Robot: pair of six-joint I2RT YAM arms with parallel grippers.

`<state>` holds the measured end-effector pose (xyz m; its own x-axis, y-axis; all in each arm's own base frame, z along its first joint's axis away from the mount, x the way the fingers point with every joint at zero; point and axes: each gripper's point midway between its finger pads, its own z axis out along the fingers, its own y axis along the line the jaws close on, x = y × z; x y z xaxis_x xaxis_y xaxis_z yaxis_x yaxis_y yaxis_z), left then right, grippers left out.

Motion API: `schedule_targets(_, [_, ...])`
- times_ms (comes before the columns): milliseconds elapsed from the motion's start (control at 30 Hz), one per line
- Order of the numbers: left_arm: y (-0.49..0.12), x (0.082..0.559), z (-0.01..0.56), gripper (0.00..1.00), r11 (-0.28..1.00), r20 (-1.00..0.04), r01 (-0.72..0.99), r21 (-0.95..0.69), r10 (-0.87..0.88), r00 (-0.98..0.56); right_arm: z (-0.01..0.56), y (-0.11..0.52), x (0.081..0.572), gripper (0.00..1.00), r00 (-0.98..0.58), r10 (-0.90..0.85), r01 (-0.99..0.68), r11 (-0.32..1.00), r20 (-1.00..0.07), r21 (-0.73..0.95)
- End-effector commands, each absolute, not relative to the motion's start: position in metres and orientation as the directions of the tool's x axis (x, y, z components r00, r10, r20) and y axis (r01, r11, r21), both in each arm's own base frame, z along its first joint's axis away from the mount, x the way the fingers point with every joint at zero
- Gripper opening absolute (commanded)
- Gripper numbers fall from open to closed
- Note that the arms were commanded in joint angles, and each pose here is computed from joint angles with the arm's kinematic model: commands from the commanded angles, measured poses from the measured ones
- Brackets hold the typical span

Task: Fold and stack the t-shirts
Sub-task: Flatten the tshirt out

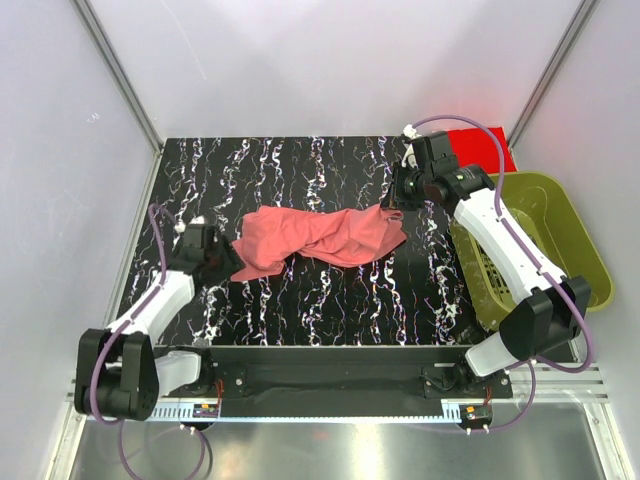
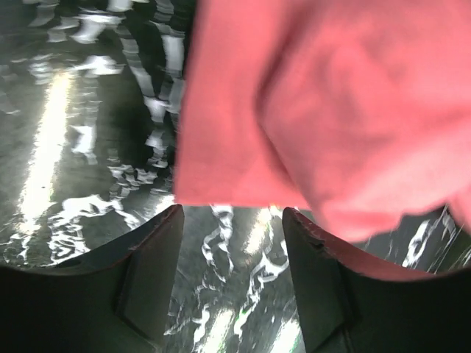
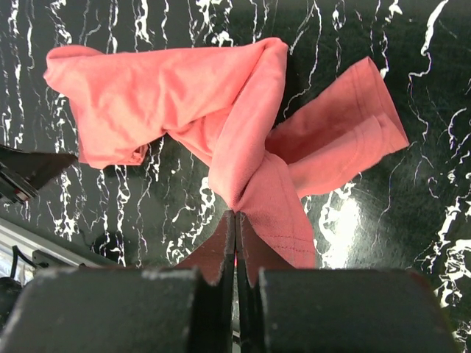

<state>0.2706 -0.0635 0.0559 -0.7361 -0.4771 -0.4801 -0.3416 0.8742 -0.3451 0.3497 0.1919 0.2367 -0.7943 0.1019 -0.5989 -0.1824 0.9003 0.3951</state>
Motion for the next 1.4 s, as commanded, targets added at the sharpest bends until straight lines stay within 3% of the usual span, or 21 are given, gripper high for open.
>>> schedule_targets(0, [-0.06, 0.283, 0.062, 0.61, 0.778, -0.487, -0.399, -0.485, -0.619, -0.616, 0.258, 0.193, 0.351, 0.0, -0.749, 0.12, -0.211, 0.889, -0.652, 0.407])
schedule_targets(100, [-0.056, 0.286, 0.066, 0.58, 0.73, -0.49, -0.42, -0.54, -0.678, -0.548, 0.26, 0.193, 0.351, 0.0, -0.745, 0.122, -0.214, 0.887, -0.656, 0.408])
schedule_targets(233, [-0.051, 0.282, 0.051, 0.5, 0.724, -0.453, -0.489, -0.487, -0.688, -0.567, 0.259, 0.193, 0.35, 0.0, -0.745, 0.116, -0.218, 0.888, -0.657, 0.404])
schedule_targets(633, [-0.038, 0.282, 0.019, 0.54, 0.705, -0.458, -0.561, -0.435, -0.709, -0.536, 0.257, 0.194, 0.349, 0.0, -0.745, 0.114, -0.224, 0.886, -0.657, 0.407])
schedule_targets(733, [-0.036, 0.285, 0.014, 0.43, 0.708, -0.452, -0.574, -0.411, -0.705, -0.546, 0.255, 0.193, 0.349, 0.0, -0.747, 0.112, -0.221, 0.888, -0.656, 0.404])
schedule_targets(833, [-0.039, 0.285, 0.015, 0.13, 0.708, -0.447, -0.563, -0.427, -0.706, -0.549, 0.255, 0.192, 0.351, 0.0, -0.745, 0.115, -0.214, 0.891, -0.657, 0.399])
schedule_targets(900, [-0.04, 0.285, 0.02, 0.01, 0.707, -0.451, -0.554, -0.441, -0.707, -0.544, 0.255, 0.191, 0.352, 0.0, -0.744, 0.117, -0.209, 0.894, -0.658, 0.395])
schedule_targets(1000, [-0.044, 0.3, 0.067, 0.0, 0.723, -0.492, -0.492, -0.484, -0.69, -0.531, 0.274, 0.186, 0.361, 0.0, -0.718, 0.132, -0.192, 0.906, -0.683, 0.377])
schedule_targets(1033, [-0.045, 0.324, 0.129, 0.0, 0.742, -0.572, -0.403, -0.536, -0.67, -0.473, 0.285, 0.179, 0.366, 0.0, -0.702, 0.152, -0.174, 0.911, -0.696, 0.374])
schedule_targets(1100, [-0.042, 0.329, 0.192, 0.0, 0.753, -0.626, -0.356, -0.554, -0.658, -0.417, 0.333, 0.169, 0.377, 0.0, -0.633, 0.206, -0.159, 0.909, -0.746, 0.386])
schedule_targets(1133, [-0.041, 0.338, 0.27, 0.0, 0.761, -0.695, -0.258, -0.595, -0.648, -0.31, 0.351, 0.163, 0.38, 0.0, -0.6, 0.225, -0.155, 0.909, -0.768, 0.388])
schedule_targets(1200, [-0.035, 0.331, 0.327, 0.0, 0.768, -0.728, -0.23, -0.597, -0.64, -0.246, 0.404, 0.146, 0.381, 0.0, -0.489, 0.275, -0.137, 0.913, -0.828, 0.385])
schedule_targets(1233, [-0.033, 0.326, 0.385, 0.0, 0.775, -0.759, -0.162, -0.61, -0.631, -0.163, 0.421, 0.14, 0.377, 0.0, -0.451, 0.293, -0.132, 0.912, -0.843, 0.388])
schedule_targets(1367, [-0.035, 0.301, 0.457, 0.0, 0.785, -0.778, -0.08, -0.614, -0.619, -0.102, 0.461, 0.115, 0.366, 0.0, -0.335, 0.328, -0.086, 0.923, -0.884, 0.375])
